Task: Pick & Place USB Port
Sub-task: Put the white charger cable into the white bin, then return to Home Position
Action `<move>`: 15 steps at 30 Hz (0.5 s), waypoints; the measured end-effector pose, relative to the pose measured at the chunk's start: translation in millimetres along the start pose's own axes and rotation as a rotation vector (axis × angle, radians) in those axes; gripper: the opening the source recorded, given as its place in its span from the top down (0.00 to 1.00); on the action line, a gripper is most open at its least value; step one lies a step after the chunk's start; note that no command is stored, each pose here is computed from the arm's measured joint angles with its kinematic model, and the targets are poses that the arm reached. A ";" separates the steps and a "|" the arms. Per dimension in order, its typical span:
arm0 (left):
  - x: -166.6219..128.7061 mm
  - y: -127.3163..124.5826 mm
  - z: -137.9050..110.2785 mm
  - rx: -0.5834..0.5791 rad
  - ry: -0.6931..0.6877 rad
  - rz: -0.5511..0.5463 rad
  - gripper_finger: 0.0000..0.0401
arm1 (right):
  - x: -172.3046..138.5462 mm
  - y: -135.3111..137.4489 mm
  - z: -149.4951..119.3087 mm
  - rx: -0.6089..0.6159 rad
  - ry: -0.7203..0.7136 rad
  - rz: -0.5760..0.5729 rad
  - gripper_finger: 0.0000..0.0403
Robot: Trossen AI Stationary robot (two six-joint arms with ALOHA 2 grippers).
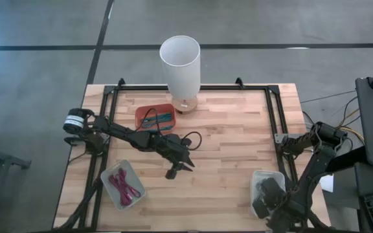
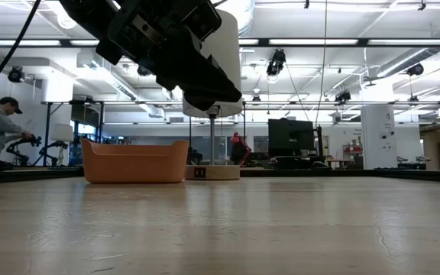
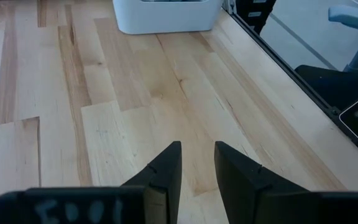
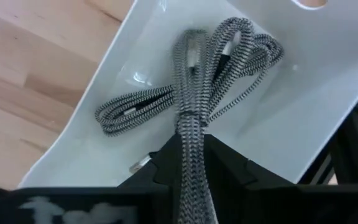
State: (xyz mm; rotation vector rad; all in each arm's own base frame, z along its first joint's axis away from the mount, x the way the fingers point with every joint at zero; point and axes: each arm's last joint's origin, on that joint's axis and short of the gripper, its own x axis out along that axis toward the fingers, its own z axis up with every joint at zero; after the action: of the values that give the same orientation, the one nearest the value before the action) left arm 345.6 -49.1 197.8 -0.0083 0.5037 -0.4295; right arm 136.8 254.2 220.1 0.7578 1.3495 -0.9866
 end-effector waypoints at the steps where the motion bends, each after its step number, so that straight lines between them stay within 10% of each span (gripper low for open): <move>1: 0.0 0.0 0.0 -0.001 0.000 0.000 0.76 | 2.4 -0.1 0.3 -0.003 -0.001 -0.001 0.84; 15: -38.5 -8.1 23.8 -0.039 -0.037 0.046 0.76 | -36.0 0.8 12.9 -0.184 -0.153 0.169 0.63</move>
State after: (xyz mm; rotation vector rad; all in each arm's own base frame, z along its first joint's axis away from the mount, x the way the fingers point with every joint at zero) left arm 323.2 -43.3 237.5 -0.0423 0.4748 -0.3742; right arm 144.8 247.9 257.0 0.6331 1.2035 -0.7599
